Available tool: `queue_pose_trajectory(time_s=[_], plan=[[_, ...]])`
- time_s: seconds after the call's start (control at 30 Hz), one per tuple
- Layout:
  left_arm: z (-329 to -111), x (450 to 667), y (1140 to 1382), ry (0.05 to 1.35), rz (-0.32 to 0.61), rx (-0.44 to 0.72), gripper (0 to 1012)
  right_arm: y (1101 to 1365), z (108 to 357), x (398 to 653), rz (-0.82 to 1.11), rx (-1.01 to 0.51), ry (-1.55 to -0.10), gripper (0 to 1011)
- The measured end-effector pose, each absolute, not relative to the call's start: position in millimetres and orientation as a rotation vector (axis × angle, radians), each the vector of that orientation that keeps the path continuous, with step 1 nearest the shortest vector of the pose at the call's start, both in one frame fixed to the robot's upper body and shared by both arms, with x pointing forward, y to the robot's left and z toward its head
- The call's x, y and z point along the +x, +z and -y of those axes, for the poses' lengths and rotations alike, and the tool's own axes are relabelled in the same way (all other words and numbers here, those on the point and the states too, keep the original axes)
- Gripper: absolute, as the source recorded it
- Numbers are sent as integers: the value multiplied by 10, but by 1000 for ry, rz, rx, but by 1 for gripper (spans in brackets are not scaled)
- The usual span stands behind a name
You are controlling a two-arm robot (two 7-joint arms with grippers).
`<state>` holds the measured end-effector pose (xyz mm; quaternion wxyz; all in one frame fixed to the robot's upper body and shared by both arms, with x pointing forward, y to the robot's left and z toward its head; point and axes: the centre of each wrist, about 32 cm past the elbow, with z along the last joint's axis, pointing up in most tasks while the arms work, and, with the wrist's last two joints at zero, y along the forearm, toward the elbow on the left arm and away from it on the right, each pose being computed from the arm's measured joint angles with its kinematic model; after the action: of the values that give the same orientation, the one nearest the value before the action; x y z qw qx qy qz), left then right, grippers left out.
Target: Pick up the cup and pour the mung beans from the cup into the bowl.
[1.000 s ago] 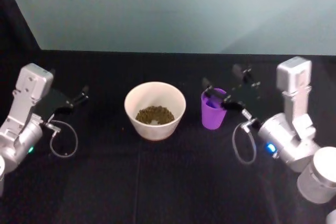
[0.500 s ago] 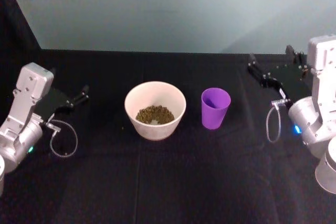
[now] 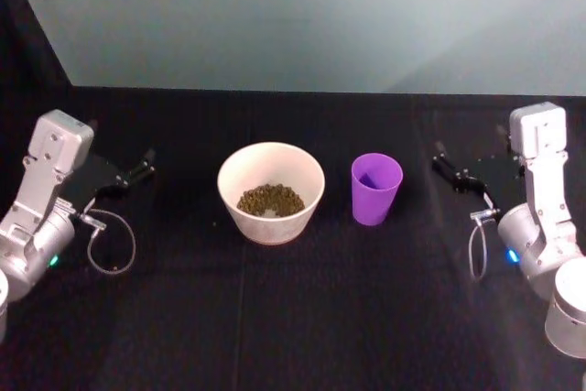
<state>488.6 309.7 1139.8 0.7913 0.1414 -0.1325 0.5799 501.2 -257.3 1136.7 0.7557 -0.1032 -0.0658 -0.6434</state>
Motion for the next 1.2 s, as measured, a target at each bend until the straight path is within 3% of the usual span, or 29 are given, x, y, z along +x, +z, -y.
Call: queue_pose_trajectory(time_s=[1.2], plan=[[-3097,4886,11398,1248,285,304,1000,11302,2551,5003,131,-221,-1404,1002]])
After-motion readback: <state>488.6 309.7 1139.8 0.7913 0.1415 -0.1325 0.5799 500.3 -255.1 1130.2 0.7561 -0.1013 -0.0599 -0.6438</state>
